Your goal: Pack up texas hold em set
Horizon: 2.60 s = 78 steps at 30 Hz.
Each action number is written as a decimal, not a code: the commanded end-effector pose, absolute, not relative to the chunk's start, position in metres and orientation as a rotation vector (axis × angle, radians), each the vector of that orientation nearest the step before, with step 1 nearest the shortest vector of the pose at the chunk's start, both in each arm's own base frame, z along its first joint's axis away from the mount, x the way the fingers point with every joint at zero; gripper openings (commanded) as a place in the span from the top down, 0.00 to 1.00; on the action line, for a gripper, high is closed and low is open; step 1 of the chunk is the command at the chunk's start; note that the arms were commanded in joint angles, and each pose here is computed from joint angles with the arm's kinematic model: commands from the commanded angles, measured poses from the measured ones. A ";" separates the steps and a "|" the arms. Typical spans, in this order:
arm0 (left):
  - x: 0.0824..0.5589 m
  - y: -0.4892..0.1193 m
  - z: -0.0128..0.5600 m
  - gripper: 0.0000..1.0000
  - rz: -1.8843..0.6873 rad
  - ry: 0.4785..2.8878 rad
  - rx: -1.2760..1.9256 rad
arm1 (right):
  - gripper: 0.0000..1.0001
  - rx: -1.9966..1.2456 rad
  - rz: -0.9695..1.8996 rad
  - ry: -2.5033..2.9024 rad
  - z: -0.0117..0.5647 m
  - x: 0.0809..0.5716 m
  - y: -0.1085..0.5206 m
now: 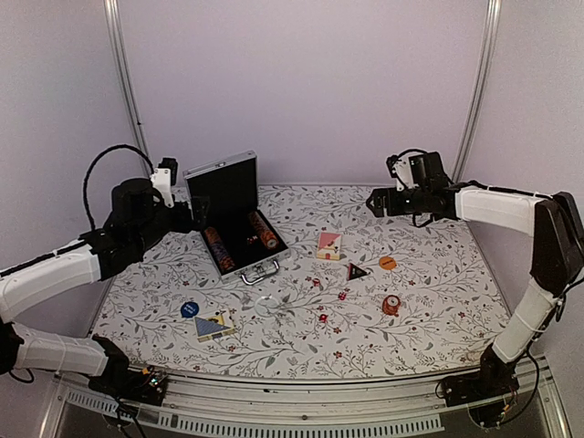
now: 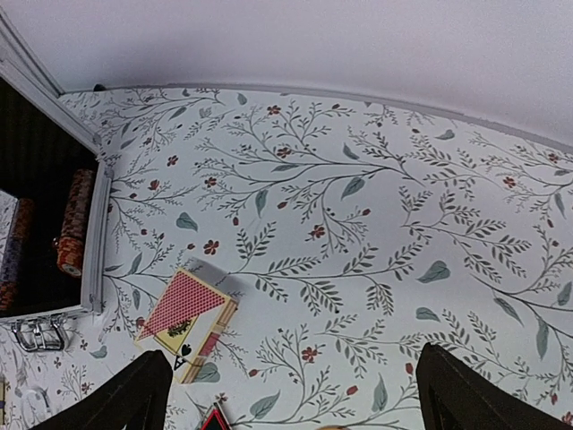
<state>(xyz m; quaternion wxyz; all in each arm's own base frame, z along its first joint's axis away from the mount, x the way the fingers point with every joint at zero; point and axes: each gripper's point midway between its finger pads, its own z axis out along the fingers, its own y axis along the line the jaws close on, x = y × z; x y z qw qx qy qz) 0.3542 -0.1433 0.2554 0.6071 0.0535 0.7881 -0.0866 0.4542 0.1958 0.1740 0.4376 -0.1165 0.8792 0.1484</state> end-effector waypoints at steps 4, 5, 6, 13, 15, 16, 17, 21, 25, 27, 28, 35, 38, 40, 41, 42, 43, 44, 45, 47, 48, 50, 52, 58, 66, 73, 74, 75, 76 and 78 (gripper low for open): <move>0.354 -0.171 0.251 0.00 -0.196 1.833 0.206 | 0.01 -0.505 0.622 2.256 0.142 0.470 0.271; 0.354 -0.173 0.249 0.00 -0.187 1.838 0.213 | 0.01 -0.527 0.636 2.290 0.126 0.472 0.278; 0.354 -0.175 0.246 0.00 -0.179 1.844 0.222 | 0.01 -0.548 0.652 2.307 0.117 0.475 0.285; 0.356 -0.200 0.232 0.00 -0.167 1.879 0.297 | 0.01 -0.651 0.755 2.398 0.064 0.480 0.317; 0.356 -0.208 0.227 0.00 -0.163 1.890 0.322 | 0.01 -0.667 0.788 2.418 0.051 0.477 0.322; 0.356 -0.213 0.225 0.00 -0.160 1.894 0.336 | 0.01 -0.678 0.807 2.424 0.047 0.475 0.325; 0.357 -0.218 0.223 0.00 -0.156 1.898 0.347 | 0.01 -0.688 0.824 2.432 0.041 0.472 0.326; 0.354 -0.242 0.212 0.01 -0.138 1.913 0.437 | 0.01 -0.733 0.874 2.462 0.028 0.456 0.334; 0.356 -0.255 0.196 0.01 -0.120 1.958 0.459 | 0.01 -0.771 0.895 2.491 0.020 0.434 0.335; 0.357 -0.261 0.191 0.02 -0.147 1.980 0.459 | 0.01 -0.780 0.910 2.498 0.020 0.422 0.334; 0.357 -0.265 0.189 0.02 -0.169 1.987 0.464 | 0.01 -0.779 0.913 2.504 0.019 0.417 0.334; 0.351 -0.300 0.173 0.02 -0.317 2.047 0.548 | 0.01 -0.755 1.013 2.476 0.049 0.385 0.336; 0.349 -0.320 0.162 0.02 -0.344 2.072 0.621 | 0.02 -0.770 1.140 2.445 0.060 0.369 0.342; 0.348 -0.334 0.150 0.01 -0.359 2.101 0.690 | 0.01 -0.754 1.100 2.453 0.062 0.369 0.337; 0.348 -0.342 0.145 0.01 -0.373 2.112 0.724 | 0.01 -0.733 1.053 2.461 0.062 0.373 0.333; 0.349 -0.349 0.140 0.01 -0.381 2.117 0.761 | 0.01 -0.715 1.005 2.471 0.062 0.376 0.328; 0.349 -0.355 0.134 0.01 -0.388 2.122 0.800 | 0.01 -0.700 0.968 2.471 0.066 0.380 0.323; 0.350 -0.362 0.129 0.01 -0.392 2.122 0.842 | 0.01 -0.684 0.949 2.473 0.070 0.383 0.319; 0.351 -0.367 0.124 0.01 -0.392 2.126 0.880 | 0.01 -0.669 0.938 2.475 0.072 0.386 0.315; 0.353 -0.377 0.116 0.01 -0.391 2.117 0.962 | 0.01 -0.643 0.911 2.471 0.080 0.390 0.306; 0.352 -0.383 0.111 0.01 -0.395 2.104 1.026 | 0.01 -0.630 0.898 2.466 0.083 0.393 0.302; 0.352 -0.394 0.105 0.01 -0.408 2.074 1.131 | 0.01 -0.607 0.880 2.456 0.091 0.396 0.293; 0.353 -0.401 0.090 0.01 -0.406 2.071 1.230 | 0.01 -0.587 0.868 2.446 0.098 0.399 0.285; 0.374 -0.418 0.077 0.04 -0.501 2.071 1.359 | 0.01 -0.560 0.850 2.428 0.110 0.399 0.268; 0.391 -0.431 0.057 0.04 -0.531 2.059 1.490 | 0.01 -0.563 0.900 2.420 0.110 0.392 0.268; 0.393 -0.439 0.039 0.00 -0.544 2.053 1.565 | 0.01 -0.554 0.957 2.406 0.113 0.388 0.270; 0.394 -0.439 0.036 0.00 -0.540 2.057 1.568 | 0.01 -0.554 0.956 2.406 0.113 0.388 0.270; 0.395 -0.440 0.032 0.00 -0.535 2.062 1.571 | 0.01 -0.552 0.956 2.408 0.113 0.387 0.270; 0.397 -0.440 0.030 0.00 -0.526 2.066 1.569 | 0.01 -0.551 0.954 2.406 0.114 0.387 0.270; 0.399 -0.440 0.024 0.00 -0.507 2.078 1.565 | 0.01 -0.549 0.952 2.405 0.114 0.388 0.269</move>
